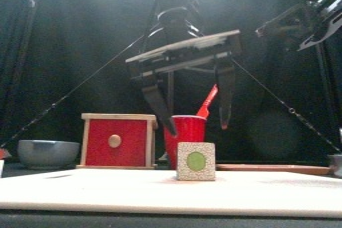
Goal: Place sushi roll on cutting board
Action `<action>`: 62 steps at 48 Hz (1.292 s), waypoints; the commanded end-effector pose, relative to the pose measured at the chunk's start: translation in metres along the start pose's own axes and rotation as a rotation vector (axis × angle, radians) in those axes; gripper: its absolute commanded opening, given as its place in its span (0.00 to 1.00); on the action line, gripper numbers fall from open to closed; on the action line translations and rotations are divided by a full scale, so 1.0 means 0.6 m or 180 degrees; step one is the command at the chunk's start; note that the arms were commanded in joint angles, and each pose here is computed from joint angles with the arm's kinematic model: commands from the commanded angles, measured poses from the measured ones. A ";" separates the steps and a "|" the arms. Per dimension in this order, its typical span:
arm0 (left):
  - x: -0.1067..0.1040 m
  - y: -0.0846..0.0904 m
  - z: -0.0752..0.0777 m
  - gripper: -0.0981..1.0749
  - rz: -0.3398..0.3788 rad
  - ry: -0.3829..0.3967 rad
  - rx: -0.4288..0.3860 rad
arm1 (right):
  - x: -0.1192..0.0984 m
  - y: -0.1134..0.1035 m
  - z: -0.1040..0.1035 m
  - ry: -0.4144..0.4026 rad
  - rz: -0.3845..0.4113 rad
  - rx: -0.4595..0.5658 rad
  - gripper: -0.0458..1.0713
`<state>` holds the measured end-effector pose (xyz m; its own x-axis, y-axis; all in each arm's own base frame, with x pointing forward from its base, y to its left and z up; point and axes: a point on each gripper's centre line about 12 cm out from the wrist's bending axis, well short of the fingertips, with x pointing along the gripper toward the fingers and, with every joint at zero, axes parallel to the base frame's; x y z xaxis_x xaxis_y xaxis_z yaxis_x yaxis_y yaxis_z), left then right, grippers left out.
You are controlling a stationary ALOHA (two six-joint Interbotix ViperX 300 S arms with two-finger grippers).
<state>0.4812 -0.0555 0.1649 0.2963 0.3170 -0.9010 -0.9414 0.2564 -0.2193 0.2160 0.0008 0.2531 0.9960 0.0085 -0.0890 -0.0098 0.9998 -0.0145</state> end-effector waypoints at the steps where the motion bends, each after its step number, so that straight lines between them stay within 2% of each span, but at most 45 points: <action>1: -0.058 -0.013 0.030 0.93 -0.0276 -0.0207 0.0052 | 0.002 0.000 0.019 -0.0088 -0.0011 0.0074 0.05; 4: -0.072 -0.011 0.038 0.93 -0.0334 -0.0363 0.0180 | 0.003 -0.002 0.025 -0.0113 -0.0028 0.0135 0.05; 9: -0.101 0.000 0.053 0.93 -0.0415 -0.0648 0.0533 | 0.002 -0.007 0.044 -0.0188 -0.0087 0.0288 0.05; 14: -0.131 0.011 0.070 0.93 -0.0487 -0.0864 0.0828 | 0.001 -0.018 0.073 -0.0213 -0.0184 0.0554 0.05; 19: -0.151 0.022 0.082 0.93 -0.0543 -0.1007 0.1069 | 0.001 -0.036 0.092 -0.0101 -0.0334 0.0749 0.05; 25: -0.165 0.040 0.092 0.93 -0.0597 -0.1052 0.1264 | 0.000 -0.054 0.101 0.0116 -0.0469 0.0866 0.05; 33: -0.188 0.053 0.105 0.93 -0.0796 -0.1275 0.1467 | -0.002 -0.068 0.103 0.0226 -0.0577 0.0942 0.05; 36: -0.195 0.054 0.106 0.93 -0.0951 -0.1355 0.1568 | -0.002 -0.068 0.097 0.0253 -0.0584 0.0960 0.05; 40: -0.195 0.053 0.100 0.93 -0.1134 -0.1337 0.1656 | -0.004 -0.067 0.082 0.0310 -0.0592 0.0981 0.05; 47: -0.185 0.056 0.086 0.93 -0.1312 -0.1225 0.1736 | -0.008 -0.066 0.064 0.0354 -0.0606 0.0981 0.05; 62: -0.164 0.073 0.073 0.93 -0.1292 -0.1143 0.1822 | -0.018 -0.066 0.070 0.0220 -0.0610 0.0948 0.05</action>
<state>0.4190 -0.0372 0.2461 0.7024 0.3510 -0.6192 -0.5544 0.8154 -0.1667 0.2106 -0.0375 0.2890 0.9636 -0.1653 -0.2100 0.2171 0.9424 0.2545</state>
